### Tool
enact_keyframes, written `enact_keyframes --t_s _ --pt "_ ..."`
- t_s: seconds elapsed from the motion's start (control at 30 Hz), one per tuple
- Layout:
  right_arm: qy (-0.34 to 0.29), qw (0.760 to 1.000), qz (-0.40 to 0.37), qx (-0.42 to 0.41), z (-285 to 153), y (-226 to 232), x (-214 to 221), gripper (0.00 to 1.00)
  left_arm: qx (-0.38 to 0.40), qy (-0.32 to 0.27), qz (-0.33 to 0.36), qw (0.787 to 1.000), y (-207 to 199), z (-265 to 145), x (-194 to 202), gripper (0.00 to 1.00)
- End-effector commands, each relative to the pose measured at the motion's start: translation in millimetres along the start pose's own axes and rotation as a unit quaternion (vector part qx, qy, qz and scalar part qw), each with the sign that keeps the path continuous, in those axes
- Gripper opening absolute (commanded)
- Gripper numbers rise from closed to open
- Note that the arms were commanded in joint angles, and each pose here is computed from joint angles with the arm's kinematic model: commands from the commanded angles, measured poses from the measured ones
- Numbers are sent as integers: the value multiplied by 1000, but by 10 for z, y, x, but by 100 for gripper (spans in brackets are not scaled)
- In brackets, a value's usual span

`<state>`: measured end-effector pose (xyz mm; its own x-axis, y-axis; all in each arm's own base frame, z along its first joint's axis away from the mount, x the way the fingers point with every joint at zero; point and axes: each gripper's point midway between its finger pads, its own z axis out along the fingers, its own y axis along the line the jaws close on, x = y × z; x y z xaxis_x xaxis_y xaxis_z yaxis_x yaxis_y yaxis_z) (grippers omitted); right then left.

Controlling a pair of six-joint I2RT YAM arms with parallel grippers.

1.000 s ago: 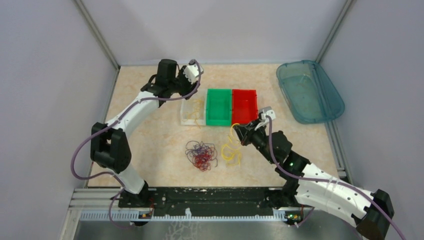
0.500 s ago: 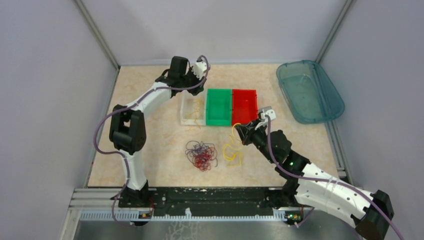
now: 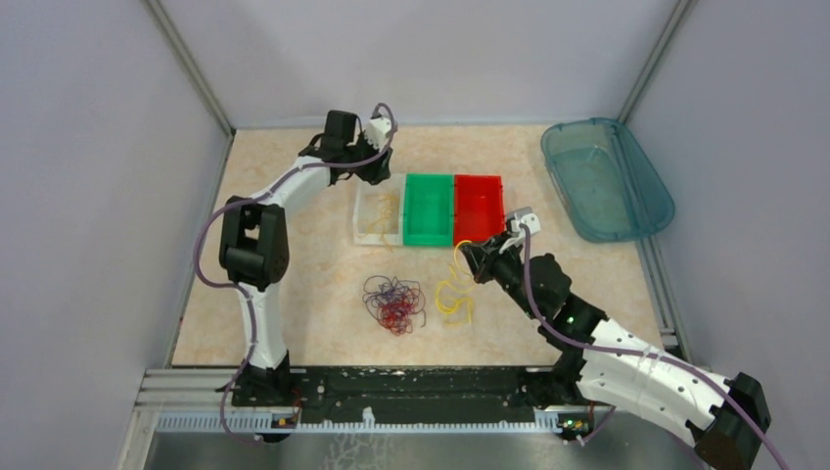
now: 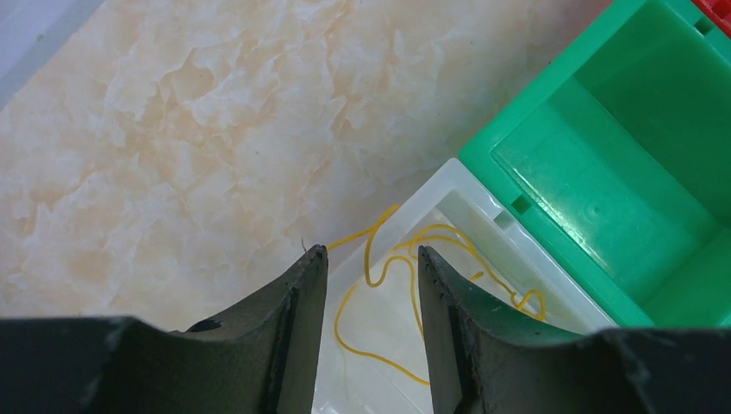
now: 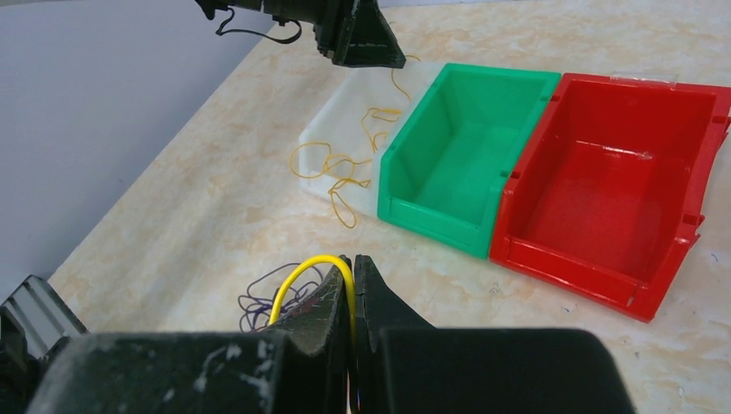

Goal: Untangle the cables
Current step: Place the cable in the bin.

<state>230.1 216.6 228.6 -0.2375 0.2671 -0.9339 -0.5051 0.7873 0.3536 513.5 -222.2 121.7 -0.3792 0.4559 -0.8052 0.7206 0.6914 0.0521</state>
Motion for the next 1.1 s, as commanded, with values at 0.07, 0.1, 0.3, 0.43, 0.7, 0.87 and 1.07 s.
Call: enact_keyframes --t_s 0.07,0.1,0.3,0.43,0.7,0.87,1.07 --pt "-45 999 17 -21 -3 114 -290 0 24 -14 -16 999 -43 57 -100 46" --pt "-44 999 18 -22 -3 116 -286 0 25 -15 -17 999 -45 62 -102 45" --pt "-44 998 22 -24 -6 119 -275 0 26 -16 -20 999 -19 99 -92 41" --pt "-46 998 25 -25 -12 124 -283 0 26 -14 -25 999 10 124 -62 40" --pt "-45 998 29 -28 -14 127 -256 0 6 -18 -20 1000 127 126 -53 47" --pt "-44 998 33 -29 -11 133 -244 0 10 -26 -18 999 149 68 -93 46" --pt "-45 998 34 -34 1 159 -263 0 17 -21 -23 999 161 103 -38 46"
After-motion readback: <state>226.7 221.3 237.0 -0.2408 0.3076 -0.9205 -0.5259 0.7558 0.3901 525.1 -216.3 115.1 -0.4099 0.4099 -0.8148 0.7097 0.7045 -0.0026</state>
